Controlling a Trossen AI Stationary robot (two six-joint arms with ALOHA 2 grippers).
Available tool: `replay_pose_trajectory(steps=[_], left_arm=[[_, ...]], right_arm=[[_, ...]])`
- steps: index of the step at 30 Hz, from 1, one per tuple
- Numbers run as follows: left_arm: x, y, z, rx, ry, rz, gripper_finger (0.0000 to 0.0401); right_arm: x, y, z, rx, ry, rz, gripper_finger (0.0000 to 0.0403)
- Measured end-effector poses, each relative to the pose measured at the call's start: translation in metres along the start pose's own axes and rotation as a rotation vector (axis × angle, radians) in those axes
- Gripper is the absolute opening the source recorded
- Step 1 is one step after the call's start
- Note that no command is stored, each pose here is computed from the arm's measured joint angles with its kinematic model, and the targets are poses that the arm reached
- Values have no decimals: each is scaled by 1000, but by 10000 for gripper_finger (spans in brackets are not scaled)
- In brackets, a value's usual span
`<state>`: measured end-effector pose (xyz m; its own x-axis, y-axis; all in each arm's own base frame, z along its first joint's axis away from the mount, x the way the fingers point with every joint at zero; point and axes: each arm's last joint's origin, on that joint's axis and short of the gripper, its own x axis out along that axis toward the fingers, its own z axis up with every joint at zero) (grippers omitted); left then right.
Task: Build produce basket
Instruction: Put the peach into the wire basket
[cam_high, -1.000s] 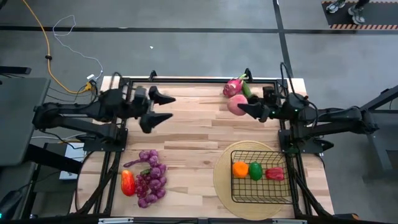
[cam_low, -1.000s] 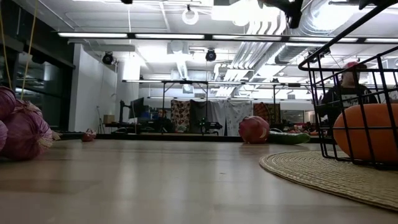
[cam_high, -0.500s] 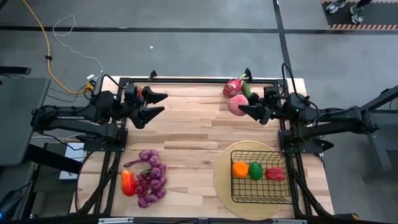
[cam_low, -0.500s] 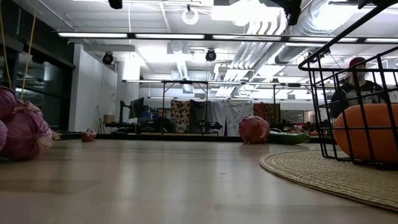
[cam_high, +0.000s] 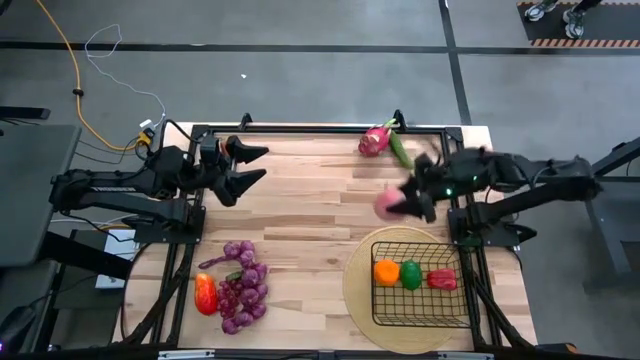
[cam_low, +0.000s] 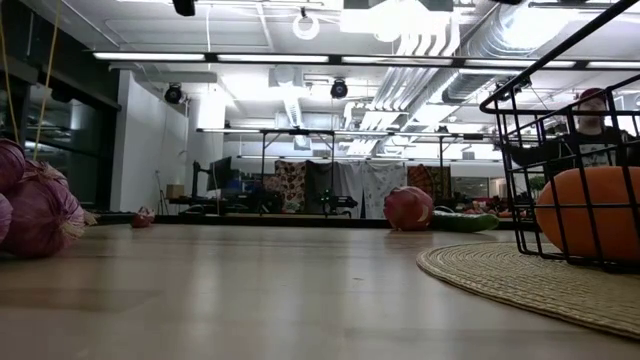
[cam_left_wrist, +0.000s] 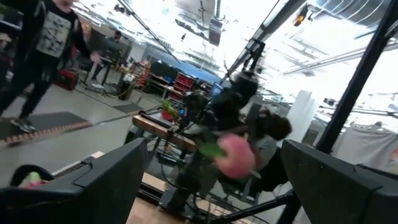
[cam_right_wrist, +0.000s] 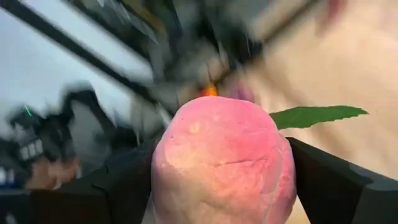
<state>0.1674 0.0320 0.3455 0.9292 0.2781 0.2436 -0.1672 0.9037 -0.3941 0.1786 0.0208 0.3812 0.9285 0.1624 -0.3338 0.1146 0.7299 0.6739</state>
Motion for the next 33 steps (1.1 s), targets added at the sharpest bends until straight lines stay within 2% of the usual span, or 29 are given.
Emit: replay_pose_trajectory(steps=[4,9,14,19,23,33], left_arm=[[0,1,0,8,-5,25,358],[0,1,0,7,-4,20,358],[0,1,0,8,-3,18,358],[0,1,0,24,-3,18,358],[0,1,0,26,-3,17,358],[0,1,0,26,-3,16,358]], right_arm=[[6,13,-29,161,282,-111,316],[20,25,-85,366,551,-233,316],[27,35,-142,563,701,-382,316],[35,34,-187,747,725,-624,316],[46,27,-212,826,684,-789,316],[68,9,-243,814,638,-1066,316]])
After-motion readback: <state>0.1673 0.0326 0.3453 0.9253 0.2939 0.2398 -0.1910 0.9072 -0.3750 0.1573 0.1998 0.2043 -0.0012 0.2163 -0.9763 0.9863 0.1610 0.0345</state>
